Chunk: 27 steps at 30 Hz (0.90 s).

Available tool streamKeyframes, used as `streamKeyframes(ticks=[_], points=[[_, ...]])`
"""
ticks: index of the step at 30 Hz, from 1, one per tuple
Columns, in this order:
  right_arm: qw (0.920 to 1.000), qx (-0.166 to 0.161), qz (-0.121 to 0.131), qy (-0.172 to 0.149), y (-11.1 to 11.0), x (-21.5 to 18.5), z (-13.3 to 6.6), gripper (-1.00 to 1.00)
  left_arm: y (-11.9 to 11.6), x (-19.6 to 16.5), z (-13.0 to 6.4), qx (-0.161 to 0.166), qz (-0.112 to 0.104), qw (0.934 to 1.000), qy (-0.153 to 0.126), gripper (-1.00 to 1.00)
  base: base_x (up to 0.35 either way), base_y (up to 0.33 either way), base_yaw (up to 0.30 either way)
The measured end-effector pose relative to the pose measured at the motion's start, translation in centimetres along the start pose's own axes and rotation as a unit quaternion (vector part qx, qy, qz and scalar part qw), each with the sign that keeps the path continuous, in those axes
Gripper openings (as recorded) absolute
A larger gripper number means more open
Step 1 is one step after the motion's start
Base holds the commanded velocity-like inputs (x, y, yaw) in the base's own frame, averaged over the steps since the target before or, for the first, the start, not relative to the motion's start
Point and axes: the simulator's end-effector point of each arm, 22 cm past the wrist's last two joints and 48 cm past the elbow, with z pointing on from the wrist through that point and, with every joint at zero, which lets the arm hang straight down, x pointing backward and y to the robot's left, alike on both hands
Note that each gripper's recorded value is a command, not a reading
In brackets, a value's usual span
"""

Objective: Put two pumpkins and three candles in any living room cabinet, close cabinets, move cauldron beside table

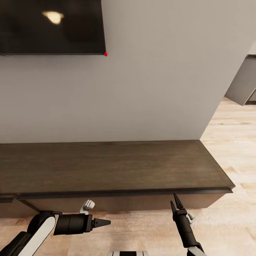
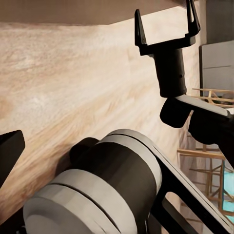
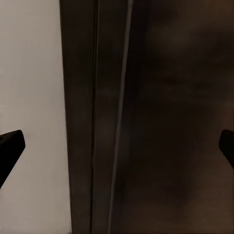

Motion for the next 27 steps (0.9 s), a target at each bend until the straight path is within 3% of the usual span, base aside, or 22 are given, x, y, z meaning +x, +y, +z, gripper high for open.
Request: streamKeyframes(ticks=[27], points=[[1.0000,0.000,0.000,0.000,0.23,-0.04,0.05,1.00,-0.03,-0.02,-0.10,0.000,-0.003,1.0000,0.000,1.00,0.034,0.000,0.000]])
